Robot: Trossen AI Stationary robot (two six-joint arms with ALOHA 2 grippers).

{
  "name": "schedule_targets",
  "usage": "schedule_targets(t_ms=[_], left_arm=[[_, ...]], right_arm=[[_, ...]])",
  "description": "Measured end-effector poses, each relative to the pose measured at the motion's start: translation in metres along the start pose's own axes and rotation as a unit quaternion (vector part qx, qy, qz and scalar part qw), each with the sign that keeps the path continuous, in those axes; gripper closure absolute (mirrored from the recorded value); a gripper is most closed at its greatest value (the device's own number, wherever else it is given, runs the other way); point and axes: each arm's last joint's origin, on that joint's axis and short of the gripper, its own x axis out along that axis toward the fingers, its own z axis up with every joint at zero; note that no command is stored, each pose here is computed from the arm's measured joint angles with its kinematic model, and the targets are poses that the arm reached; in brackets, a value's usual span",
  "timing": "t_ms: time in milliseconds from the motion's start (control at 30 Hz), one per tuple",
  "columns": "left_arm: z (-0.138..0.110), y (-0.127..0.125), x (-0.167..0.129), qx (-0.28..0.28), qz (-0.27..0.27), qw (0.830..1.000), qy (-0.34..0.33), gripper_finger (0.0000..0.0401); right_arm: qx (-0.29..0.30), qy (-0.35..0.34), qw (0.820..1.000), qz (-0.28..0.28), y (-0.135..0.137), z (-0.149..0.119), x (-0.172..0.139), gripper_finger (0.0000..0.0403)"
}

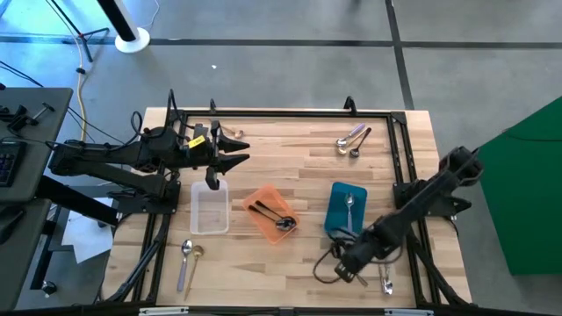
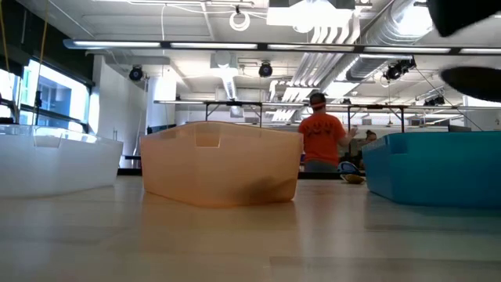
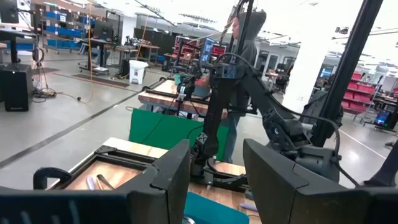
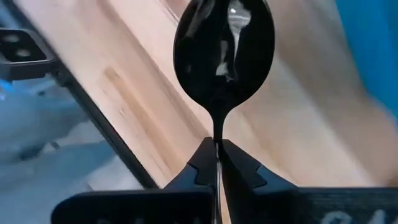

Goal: Sort silverware by color (type)
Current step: Put the bottom black spoon into the orange bin

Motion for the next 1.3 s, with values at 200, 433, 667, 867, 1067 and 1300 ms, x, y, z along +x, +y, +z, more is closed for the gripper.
schedule_targets(t_ms=[200,433,667,867,1067,1300], left_arm=[[0.000,0.000,0.000,-0.017,0.000,1.000,0.000,0.0263],[0.000,0.000,0.000,-0.018,0.000,1.000,0.000,0.0263],[0.001,0.000,0.000,-0.027,-0.001,1.000,-0.003,0.0263],[0.001,0.000,0.000,-0.027,-0.001,1.000,-0.004,0.0263],[0.000,0.000,0.000,-0.027,-0.001,1.000,-0.003,0.0263],[0.000,0.000,0.000,-0.026,0.000,1.000,-0.003,0.0263]], right_arm=[[-0.164,-0.075,0.983,0.037,0.009,0.052,-0.025,0.0403],[-0.253,-0.261,0.930,0.049,0.008,0.130,-0.057,0.0403],[-0.293,-0.399,0.867,0.063,0.010,0.183,-0.109,0.0403],[-0.308,-0.467,0.827,0.056,0.007,0.188,-0.165,0.0403],[-0.275,-0.529,0.802,0.033,-0.021,0.165,-0.191,0.0403],[-0.258,-0.575,0.771,0.093,-0.042,0.144,-0.187,0.0403]])
